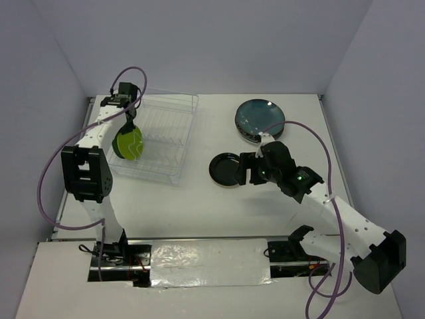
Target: Unload the plates from the dish rack
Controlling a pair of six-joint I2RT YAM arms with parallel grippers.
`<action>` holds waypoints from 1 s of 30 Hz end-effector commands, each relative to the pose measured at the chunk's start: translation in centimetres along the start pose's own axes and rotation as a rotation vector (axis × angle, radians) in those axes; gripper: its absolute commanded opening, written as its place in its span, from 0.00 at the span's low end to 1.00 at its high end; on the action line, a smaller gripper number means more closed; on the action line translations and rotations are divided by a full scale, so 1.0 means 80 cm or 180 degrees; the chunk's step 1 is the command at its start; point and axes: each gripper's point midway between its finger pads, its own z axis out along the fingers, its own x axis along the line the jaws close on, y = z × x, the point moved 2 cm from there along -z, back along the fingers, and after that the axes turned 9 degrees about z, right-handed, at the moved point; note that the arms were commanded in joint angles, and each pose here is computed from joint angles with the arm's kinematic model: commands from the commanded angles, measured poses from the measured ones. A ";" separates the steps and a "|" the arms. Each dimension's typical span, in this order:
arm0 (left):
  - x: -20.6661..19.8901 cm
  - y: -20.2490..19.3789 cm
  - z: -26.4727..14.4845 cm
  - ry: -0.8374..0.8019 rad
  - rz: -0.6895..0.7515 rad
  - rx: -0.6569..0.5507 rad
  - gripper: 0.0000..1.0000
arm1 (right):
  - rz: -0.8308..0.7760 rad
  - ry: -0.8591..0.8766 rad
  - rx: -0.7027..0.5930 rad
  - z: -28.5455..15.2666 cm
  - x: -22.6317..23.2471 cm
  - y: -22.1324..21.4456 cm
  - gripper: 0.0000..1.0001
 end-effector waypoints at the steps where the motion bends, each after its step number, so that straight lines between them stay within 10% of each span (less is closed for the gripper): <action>1: -0.004 -0.006 0.008 -0.0108 -0.0022 0.0051 0.34 | -0.0056 0.0106 -0.0193 -0.013 0.018 0.020 0.84; 4: -0.004 -0.010 0.011 -0.0156 -0.0015 0.0088 0.34 | -0.0048 0.0119 -0.0232 -0.020 0.021 0.022 0.84; 8: 0.005 -0.008 0.003 -0.0079 0.0002 0.0084 0.00 | -0.0029 0.0155 -0.0278 -0.028 0.025 0.023 0.84; 22: 0.059 0.067 -0.153 -0.0302 0.0038 -0.0783 0.00 | 0.0159 0.0443 -0.0373 -0.046 0.051 0.033 0.84; 30: -0.031 0.020 -0.296 -0.2842 -0.0124 -0.1488 0.00 | -0.0138 0.1774 -0.0694 -0.088 0.141 0.067 1.00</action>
